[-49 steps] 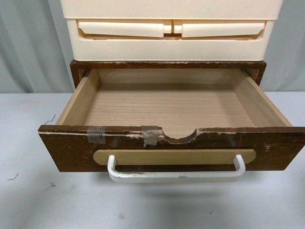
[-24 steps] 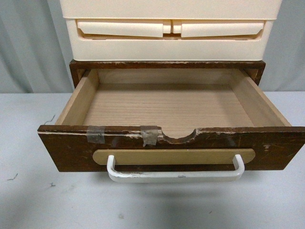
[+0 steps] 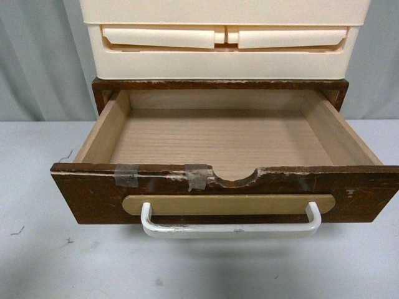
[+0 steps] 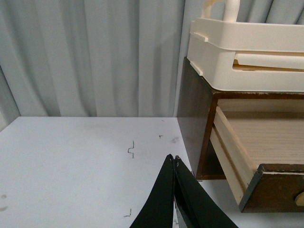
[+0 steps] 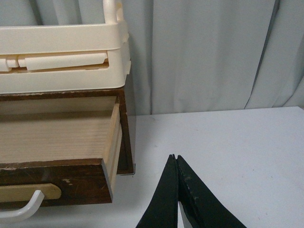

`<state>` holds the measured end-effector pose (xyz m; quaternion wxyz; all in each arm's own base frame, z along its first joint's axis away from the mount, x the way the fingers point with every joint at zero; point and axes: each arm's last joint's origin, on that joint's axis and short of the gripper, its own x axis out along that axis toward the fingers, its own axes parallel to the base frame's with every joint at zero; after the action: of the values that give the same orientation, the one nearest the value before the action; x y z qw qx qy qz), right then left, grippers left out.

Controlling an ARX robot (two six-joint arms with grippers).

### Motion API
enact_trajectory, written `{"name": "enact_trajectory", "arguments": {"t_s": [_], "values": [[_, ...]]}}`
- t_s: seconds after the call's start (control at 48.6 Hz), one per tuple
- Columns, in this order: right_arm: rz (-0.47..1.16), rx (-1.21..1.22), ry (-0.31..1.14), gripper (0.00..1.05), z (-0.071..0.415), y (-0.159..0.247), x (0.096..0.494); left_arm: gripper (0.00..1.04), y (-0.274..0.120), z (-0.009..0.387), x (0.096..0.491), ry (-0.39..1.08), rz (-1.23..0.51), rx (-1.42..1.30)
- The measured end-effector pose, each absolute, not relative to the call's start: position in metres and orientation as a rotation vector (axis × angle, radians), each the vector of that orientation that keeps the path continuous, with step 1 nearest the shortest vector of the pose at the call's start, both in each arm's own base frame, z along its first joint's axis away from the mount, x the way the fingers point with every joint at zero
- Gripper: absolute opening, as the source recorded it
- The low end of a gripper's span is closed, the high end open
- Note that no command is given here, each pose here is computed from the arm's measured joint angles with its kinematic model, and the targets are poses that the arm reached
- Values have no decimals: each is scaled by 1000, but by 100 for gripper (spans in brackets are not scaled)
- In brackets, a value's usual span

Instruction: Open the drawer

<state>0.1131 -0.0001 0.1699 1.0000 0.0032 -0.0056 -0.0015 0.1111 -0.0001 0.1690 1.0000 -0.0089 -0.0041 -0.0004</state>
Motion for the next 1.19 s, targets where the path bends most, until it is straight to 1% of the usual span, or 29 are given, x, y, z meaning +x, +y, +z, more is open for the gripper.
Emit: {"name": "enact_trajectory", "arguments": {"t_s": [0.206, 0.288, 0.35, 0.391, 0.412, 0.494, 0.576, 0.72, 0.741, 0.761, 0.782, 0.823, 0.905, 0.926, 0.947, 1.008, 1.029, 1.049, 1.07, 1.111, 1.132, 1.152, 1.173, 1.193], "values": [[-3, 6, -10, 2, 169, 0, 109, 2, 0, 169, 108, -8, -1, -18], [-3, 6, -13, 2, 170, 0, 108, 2, 0, 162, 101, 49, -2, -17], [-3, 6, -11, 2, 169, 0, 108, 2, 0, 166, 97, -2, 0, -17], [-3, 6, 11, 2, 167, 0, 105, 2, 0, 168, 98, -18, -2, -17], [0, 6, 45, 2, 163, 0, 102, 2, 0, 169, 97, -18, -1, -18], [1, 5, -23, 2, 169, 0, 97, 2, 0, 165, 98, 8, 0, -17], [-1, 6, 6, 2, 166, 0, 97, 2, 0, 166, 98, -3, -1, -18], [0, 6, -5, 2, 167, 0, 97, 2, 0, 165, 98, 4, 1, -18], [0, 5, -3, 2, 167, 0, 97, 3, 0, 165, 98, 4, 0, -18], [0, 5, -1, 2, 166, 0, 97, 6, 0, 165, 98, 4, -1, -17], [0, 5, -2, 2, 167, 0, 97, 11, 0, 166, 98, 2, -1, -17], [0, 4, -2, 6, 167, 0, 97, 18, 0, 165, 98, 3, -1, -18], [0, 4, -2, 17, 167, 0, 97, 27, 0, 166, 98, 2, -1, -18], [0, 4, -2, 21, 167, 0, 97, 33, 0, 165, 98, 3, -1, -17], [0, 4, -3, 26, 167, 0, 97, 36, 0, 166, 98, 2, -1, -18], [0, 4, -3, 37, 167, 0, 97, 47, 0, 166, 98, 2, -1, -18], [0, 4, -3, 43, 167, 0, 97, 53, 0, 166, 98, 2, -1, -18], [0, 4, -3, 52, 167, 0, 97, 63, 0, 166, 98, 2, -1, -18], [0, 3, -2, 64, 167, 0, 97, 74, 0, 166, 98, 2, -1, -17], [0, 3, -3, 86, 167, 0, 97, 96, 0, 166, 98, 2, -1, -17], [0, 3, -2, 97, 167, 0, 97, 100, 0, 166, 98, 2, -1, -17], [0, 4, -3, 99, 167, 0, 97, 98, 0, 166, 98, 2, -1, -17], [0, 3, -2, 97, 167, 0, 97, 98, 0, 166, 98, 2, -1, -17], [0, 3, -3, 98, 167, 0, 97, 98, 0, 166, 98, 2, -1, -17]]}}
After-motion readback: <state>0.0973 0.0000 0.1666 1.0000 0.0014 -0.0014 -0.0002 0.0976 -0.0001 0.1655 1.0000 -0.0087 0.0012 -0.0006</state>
